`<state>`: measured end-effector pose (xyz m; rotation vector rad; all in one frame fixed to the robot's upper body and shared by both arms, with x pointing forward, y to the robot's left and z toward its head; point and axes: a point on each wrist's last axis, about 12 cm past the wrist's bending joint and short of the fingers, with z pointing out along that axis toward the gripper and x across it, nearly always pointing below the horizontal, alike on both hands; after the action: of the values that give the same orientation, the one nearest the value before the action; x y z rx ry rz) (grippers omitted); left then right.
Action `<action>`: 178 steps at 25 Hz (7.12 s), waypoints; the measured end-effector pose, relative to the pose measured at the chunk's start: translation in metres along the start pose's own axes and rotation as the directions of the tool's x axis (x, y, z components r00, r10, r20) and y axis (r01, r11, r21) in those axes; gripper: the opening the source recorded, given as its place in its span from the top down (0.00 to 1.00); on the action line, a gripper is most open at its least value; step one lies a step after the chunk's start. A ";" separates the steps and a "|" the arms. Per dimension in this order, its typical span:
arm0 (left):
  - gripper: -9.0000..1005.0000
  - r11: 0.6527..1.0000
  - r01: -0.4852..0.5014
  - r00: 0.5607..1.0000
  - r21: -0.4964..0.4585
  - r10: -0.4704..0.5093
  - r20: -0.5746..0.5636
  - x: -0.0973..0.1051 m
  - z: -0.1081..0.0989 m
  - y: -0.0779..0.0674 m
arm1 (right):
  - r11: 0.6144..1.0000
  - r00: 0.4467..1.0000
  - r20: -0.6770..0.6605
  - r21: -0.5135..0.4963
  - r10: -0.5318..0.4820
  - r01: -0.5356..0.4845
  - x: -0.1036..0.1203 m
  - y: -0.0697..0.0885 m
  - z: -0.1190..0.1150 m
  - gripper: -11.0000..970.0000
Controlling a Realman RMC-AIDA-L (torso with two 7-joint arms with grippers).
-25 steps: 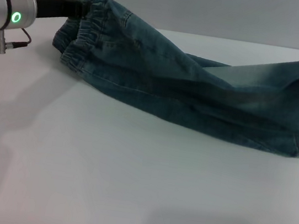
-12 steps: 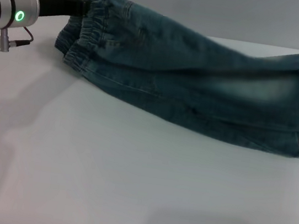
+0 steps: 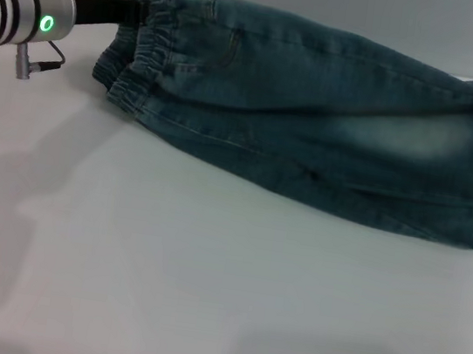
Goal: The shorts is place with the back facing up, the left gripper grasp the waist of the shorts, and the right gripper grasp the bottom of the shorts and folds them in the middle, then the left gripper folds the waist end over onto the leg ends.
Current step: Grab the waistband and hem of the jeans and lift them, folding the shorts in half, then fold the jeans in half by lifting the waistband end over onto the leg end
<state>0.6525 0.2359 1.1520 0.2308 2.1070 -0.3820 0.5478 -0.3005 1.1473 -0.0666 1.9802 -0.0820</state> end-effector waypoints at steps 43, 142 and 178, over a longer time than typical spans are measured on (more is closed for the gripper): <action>0.44 0.997 -0.073 0.992 -0.033 0.069 -0.108 -0.001 0.012 0.010 | 0.988 0.992 0.051 -0.097 -0.117 0.121 0.023 0.038 0.019 0.40; 0.99 0.990 -0.139 0.987 -0.034 0.136 -0.086 0.051 0.017 0.007 | 0.949 0.981 0.078 -0.252 -0.177 0.191 0.009 0.096 0.002 0.22; 0.99 0.981 -0.134 0.988 0.140 0.122 0.089 0.012 -0.034 -0.027 | 0.943 0.996 0.089 -0.330 -0.003 0.033 0.054 0.105 0.036 0.43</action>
<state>0.6110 0.2232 1.1632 0.4284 1.9756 -0.4612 0.5587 -0.2014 1.0745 -0.3020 1.8883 0.2405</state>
